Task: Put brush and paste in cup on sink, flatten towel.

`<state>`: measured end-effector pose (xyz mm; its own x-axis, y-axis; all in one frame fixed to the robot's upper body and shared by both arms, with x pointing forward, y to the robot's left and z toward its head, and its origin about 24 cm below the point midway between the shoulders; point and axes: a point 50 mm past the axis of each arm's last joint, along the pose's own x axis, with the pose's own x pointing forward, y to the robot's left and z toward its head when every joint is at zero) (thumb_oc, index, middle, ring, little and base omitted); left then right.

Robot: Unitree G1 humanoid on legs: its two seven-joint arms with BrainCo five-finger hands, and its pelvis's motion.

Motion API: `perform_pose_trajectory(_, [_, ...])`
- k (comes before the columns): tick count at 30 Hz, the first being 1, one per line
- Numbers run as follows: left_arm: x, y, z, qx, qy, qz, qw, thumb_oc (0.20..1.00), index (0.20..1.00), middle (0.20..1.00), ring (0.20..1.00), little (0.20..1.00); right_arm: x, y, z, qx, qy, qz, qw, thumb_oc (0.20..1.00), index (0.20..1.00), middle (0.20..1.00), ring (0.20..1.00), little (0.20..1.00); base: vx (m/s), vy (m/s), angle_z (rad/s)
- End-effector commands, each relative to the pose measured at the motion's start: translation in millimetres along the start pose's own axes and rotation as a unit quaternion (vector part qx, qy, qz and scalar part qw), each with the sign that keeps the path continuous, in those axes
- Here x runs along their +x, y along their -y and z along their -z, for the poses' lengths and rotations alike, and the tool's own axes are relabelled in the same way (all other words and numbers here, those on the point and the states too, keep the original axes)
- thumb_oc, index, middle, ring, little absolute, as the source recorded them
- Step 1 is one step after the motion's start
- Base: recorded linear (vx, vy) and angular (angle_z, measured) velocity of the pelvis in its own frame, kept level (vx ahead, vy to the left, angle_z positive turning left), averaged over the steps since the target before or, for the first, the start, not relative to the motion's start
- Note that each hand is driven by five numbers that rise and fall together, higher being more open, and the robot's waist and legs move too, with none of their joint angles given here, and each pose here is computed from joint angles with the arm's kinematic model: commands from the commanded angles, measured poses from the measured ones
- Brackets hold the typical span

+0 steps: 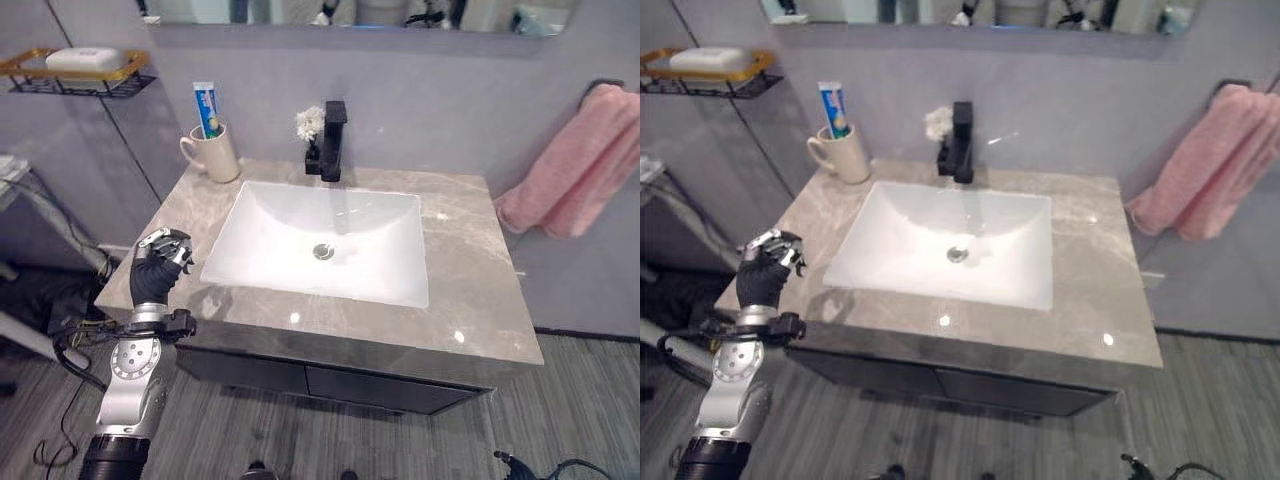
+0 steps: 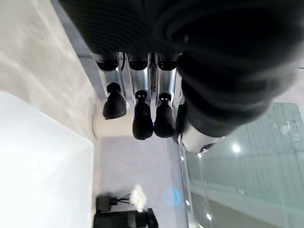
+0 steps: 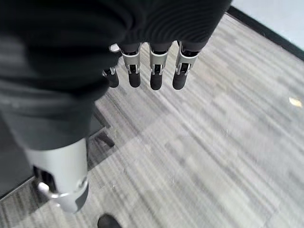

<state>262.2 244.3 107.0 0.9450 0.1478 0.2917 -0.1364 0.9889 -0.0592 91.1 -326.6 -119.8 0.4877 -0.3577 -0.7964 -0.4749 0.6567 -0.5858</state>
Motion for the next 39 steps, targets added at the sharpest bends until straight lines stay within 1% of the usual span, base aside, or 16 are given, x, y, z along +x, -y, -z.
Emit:
perform_pose_trajectory(1, [15,7,-33,-0.007,0.087,0.028,0.996,0.2,0.2,0.2,0.2,0.2,-1,16,13,0.033,-0.029,0.043,0.998,1.0,1.0,1.0,1.0,1.0,-0.01,0.071,0.64])
perform_pose_trajectory(4, [25,18,-41,-0.007,0.106,0.047,0.993,0.2,0.2,0.2,0.2,0.2,-2,15,15,0.045,-0.035,0.052,0.997,1.0,1.0,1.0,1.0,1.0,0.09,0.103,0.24])
perform_pose_trajectory(7, [24,17,-41,-0.004,0.104,0.052,0.993,0.2,0.2,0.2,0.2,0.2,-1,10,11,0.036,-0.029,0.043,0.998,1.0,1.0,1.0,1.0,1.0,0.26,0.264,-0.05])
perform_pose_trajectory(9, [25,21,-42,-0.005,0.105,0.063,0.992,0.2,0.2,0.2,0.2,0.2,-1,11,10,0.046,-0.03,0.048,0.997,1.0,1.0,1.0,1.0,1.0,0.22,0.26,-0.34])
perform_pose_trajectory(10, [26,22,-42,-0.005,0.108,0.064,0.992,0.2,0.2,0.2,0.2,0.2,0,13,7,0.062,-0.026,0.055,0.996,1.0,1.0,1.0,1.0,1.0,0.11,0.171,-0.18])
perform_pose_trajectory(12, [30,22,-46,-0.003,0.117,0.061,0.991,0.2,0.2,0.2,0.2,0.2,2,10,-5,0.065,-0.006,0.051,0.997,1.0,1.0,1.0,1.0,1.0,0.13,0.235,-0.23])
perform_pose_trajectory(15, [33,22,-48,-0.006,0.123,0.051,0.991,0.2,0.2,0.2,0.2,0.2,6,3,-25,0.031,0.028,0.034,0.999,1.0,1.0,1.0,1.0,1.0,0.09,0.235,-0.44])
perform_pose_trajectory(16, [34,22,-51,0.007,0.128,0.059,0.99,0.2,0.2,0.2,0.2,0.2,7,0,-37,0.008,0.05,0.025,0.998,1.0,1.0,1.0,1.0,1.0,0.1,0.23,-0.31])
perform_pose_trajectory(23, [34,30,-61,0.03,0.147,0.086,0.985,0.2,0.2,0.2,0.2,0.2,7,-5,-38,0.007,0.051,0.016,0.999,1.0,1.0,1.0,1.0,1.0,0.06,0.149,-0.05])
perform_pose_trajectory(28, [36,33,-69,0.031,0.168,0.091,0.981,0.2,0.2,0.2,0.2,0.2,8,5,-46,0.017,0.068,0.028,0.997,1.0,1.0,1.0,1.0,1.0,0.01,0.177,-0.08])
perform_pose_trajectory(32, [38,36,-71,0.02,0.179,0.088,0.98,0.2,0.2,0.2,0.2,0.2,10,14,-49,0.018,0.071,0.04,0.997,1.0,1.0,1.0,1.0,1.0,0.13,0.001,-0.01])
perform_pose_trajectory(36, [40,36,-69,0.022,0.174,0.087,0.981,0.2,0.2,0.2,0.2,0.2,8,9,-41,0.016,0.06,0.033,0.998,1.0,1.0,1.0,1.0,1.0,0.14,-0.07,0.3])
perform_pose_trajectory(39, [36,34,-61,0.005,0.158,0.078,0.984,0.2,0.2,0.2,0.2,0.2,8,7,-33,0.026,0.045,0.03,0.998,1.0,1.0,1.0,1.0,1.0,0.08,-0.093,0.23])
